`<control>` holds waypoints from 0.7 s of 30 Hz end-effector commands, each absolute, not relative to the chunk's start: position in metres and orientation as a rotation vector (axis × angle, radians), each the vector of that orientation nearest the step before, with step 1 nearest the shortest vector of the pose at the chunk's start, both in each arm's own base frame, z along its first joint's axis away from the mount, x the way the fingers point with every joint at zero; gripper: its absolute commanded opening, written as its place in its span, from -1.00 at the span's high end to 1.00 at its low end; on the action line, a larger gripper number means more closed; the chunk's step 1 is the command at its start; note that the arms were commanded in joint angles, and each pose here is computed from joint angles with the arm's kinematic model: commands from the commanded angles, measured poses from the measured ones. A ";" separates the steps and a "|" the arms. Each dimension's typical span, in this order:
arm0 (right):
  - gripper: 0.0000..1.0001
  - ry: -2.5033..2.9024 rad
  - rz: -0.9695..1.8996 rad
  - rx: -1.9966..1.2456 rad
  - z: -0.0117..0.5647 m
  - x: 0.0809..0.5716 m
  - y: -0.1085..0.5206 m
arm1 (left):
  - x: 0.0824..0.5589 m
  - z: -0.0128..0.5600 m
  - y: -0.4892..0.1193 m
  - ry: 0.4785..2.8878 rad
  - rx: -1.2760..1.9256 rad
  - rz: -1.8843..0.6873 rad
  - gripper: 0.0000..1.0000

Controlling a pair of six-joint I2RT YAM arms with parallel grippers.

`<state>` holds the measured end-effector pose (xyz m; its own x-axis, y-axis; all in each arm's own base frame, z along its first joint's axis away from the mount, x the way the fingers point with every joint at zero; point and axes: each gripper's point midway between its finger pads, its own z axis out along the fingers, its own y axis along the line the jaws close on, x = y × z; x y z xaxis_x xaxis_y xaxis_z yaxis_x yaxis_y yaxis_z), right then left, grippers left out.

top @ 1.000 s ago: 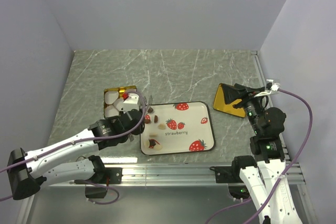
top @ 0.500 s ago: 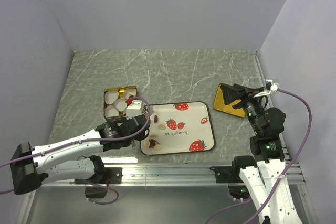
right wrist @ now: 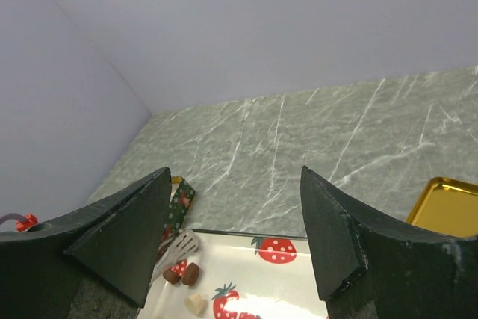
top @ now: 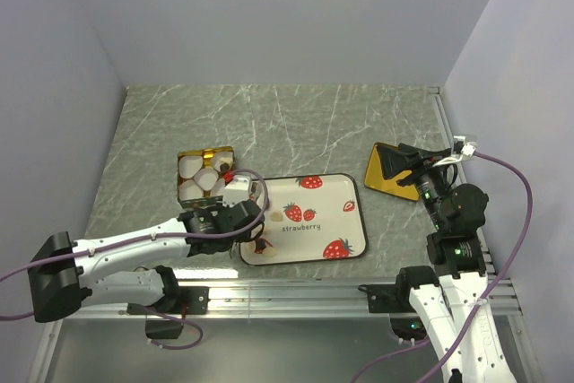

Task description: Pack the chocolate

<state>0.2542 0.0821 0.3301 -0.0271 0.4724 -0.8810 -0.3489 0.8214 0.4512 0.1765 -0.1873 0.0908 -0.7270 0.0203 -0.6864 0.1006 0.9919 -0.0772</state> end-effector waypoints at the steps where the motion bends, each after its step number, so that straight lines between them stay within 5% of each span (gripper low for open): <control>1: -0.53 1.413 0.668 0.083 0.340 0.252 0.084 | 0.183 0.102 -0.197 2.341 0.056 -0.182 0.21; 5: -0.53 1.412 0.668 0.083 0.340 0.252 0.084 | 0.185 0.108 -0.197 2.327 0.052 -0.192 0.38; 21: -0.53 1.414 0.661 0.087 0.340 0.253 0.083 | 0.195 0.147 -0.180 2.220 -0.003 -0.208 0.40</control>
<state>0.2541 0.0820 0.3302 -0.0263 0.4722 -0.8811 -0.3485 0.8218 0.4509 0.1849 -0.1823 0.1248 -0.6624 -0.0443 -0.7479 0.0832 0.9877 -0.1322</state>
